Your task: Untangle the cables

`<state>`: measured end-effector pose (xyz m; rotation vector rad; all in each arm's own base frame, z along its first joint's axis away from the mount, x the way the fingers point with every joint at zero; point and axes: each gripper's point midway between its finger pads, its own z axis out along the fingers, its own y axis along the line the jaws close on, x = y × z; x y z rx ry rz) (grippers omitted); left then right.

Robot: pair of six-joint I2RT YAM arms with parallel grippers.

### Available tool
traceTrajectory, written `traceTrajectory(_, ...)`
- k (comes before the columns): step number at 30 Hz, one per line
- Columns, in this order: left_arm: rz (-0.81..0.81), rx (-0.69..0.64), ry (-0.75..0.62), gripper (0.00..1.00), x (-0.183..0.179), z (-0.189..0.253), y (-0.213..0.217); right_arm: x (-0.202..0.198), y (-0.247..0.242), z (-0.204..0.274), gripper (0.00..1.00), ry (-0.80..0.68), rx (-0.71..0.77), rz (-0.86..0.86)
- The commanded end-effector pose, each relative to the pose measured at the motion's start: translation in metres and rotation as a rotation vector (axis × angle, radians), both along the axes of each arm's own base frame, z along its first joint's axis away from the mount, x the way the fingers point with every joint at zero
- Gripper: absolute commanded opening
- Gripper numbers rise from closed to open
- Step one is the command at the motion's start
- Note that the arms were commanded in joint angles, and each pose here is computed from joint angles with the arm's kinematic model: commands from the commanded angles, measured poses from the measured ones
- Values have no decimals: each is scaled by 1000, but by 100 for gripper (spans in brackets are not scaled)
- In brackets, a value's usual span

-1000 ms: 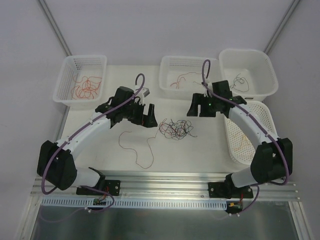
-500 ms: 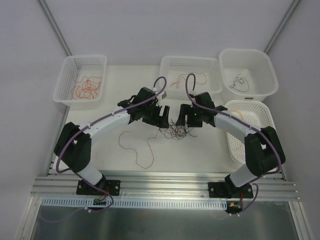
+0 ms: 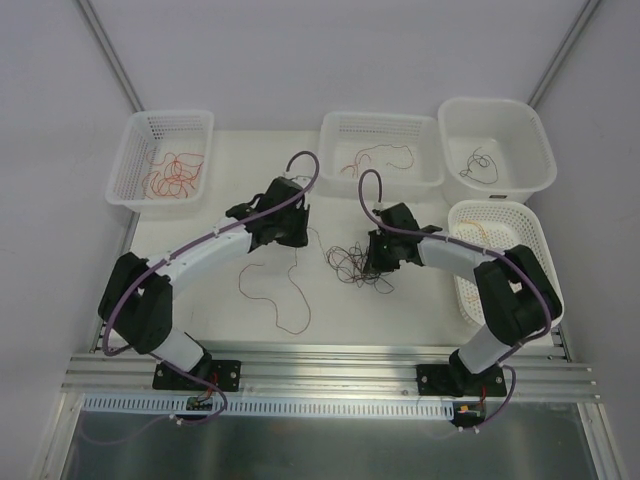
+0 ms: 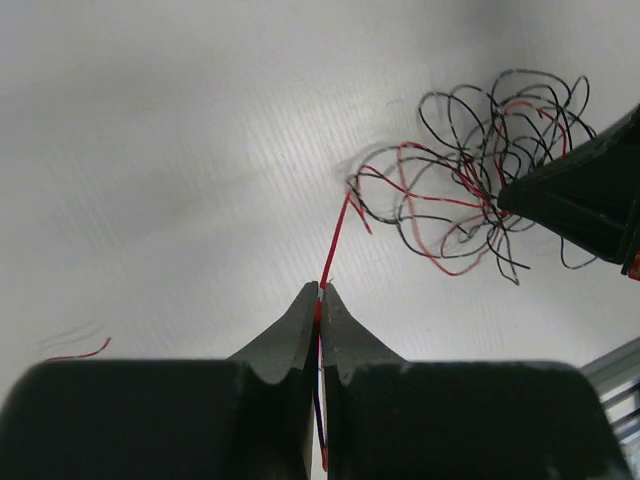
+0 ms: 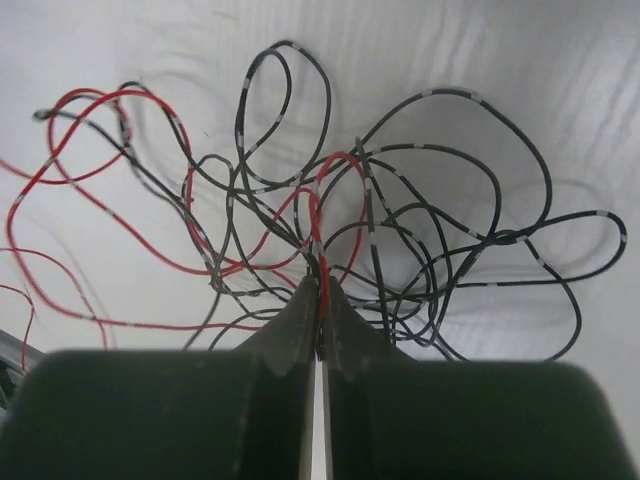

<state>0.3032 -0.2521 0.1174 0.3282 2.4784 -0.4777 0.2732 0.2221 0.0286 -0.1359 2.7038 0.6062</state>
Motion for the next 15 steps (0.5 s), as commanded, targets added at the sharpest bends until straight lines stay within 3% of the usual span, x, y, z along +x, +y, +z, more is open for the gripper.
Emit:
traceTrajectory(1, 159, -36, -106, 0, 19, 37, 35, -1, -14, 18, 1, -71, -33, -2)
traceTrajectory(8, 342, -90, -196, 0, 37, 73, 105, -13, -44, 41, 1, -107, -33, -36)
traceTrajectory(15, 572, -32, -162, 0, 30, 58, 190, -1, -109, 94, 1, -185, -3, -191)
